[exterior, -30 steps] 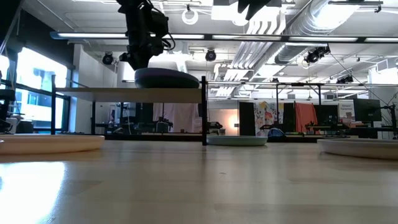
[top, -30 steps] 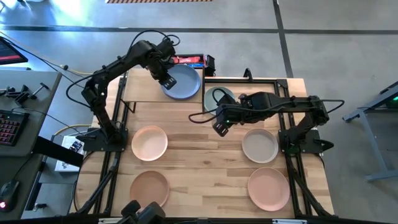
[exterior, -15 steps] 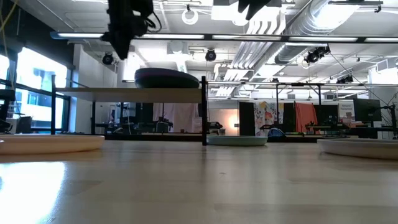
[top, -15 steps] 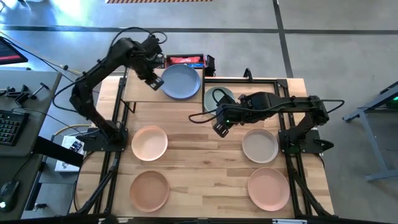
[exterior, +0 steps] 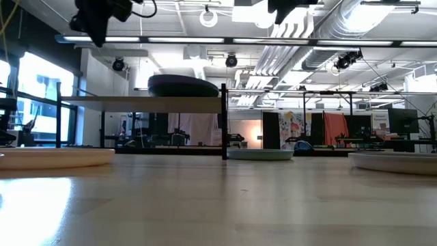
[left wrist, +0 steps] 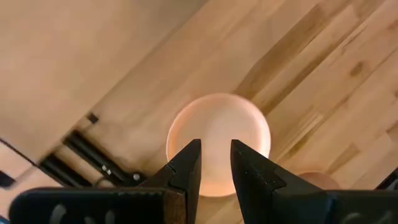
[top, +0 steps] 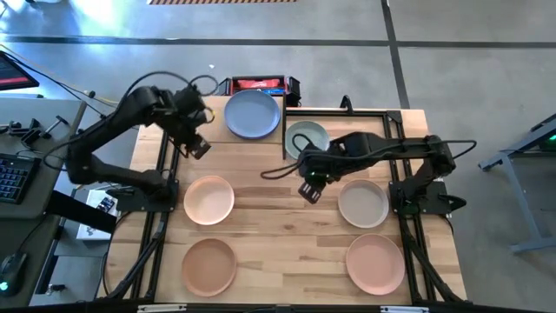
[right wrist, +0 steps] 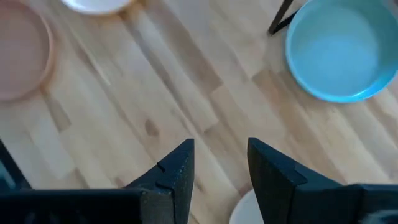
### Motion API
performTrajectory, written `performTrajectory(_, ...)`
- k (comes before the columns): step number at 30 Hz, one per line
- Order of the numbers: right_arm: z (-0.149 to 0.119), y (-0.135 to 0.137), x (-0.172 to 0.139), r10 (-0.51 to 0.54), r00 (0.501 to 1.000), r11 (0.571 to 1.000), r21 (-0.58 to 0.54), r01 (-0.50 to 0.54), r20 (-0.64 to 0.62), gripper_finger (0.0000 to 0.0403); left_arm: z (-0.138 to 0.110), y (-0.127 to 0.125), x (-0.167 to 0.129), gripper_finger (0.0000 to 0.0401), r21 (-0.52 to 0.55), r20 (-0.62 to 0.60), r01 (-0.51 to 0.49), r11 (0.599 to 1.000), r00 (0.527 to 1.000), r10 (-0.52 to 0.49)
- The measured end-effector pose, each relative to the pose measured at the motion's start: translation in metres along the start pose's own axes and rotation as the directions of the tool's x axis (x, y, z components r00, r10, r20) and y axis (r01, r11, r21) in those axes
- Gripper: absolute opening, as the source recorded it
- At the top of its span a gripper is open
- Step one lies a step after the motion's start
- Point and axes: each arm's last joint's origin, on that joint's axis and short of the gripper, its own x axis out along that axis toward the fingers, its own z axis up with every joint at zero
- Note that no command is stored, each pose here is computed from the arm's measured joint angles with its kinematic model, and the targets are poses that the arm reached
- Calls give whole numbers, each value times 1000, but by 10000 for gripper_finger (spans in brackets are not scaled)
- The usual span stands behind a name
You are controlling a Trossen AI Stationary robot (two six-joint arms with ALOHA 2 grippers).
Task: Place and stack plates onto a shelf
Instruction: Stack the light orange plate on top of the blue plate on the shelf
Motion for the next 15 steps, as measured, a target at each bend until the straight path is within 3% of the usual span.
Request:
performTrajectory(8, -26, 25, 14, -47, 985, 999, 12, 50, -165, 129, -34, -5, 24, 76, -89, 0, 28, 996, 1000, -28)
performTrajectory(15, -54, 48, 12, -78, 976, 991, 89, 98, -202, 129, -37, -15, 43, 76, -85, 79, 99, 991, 993, -93)
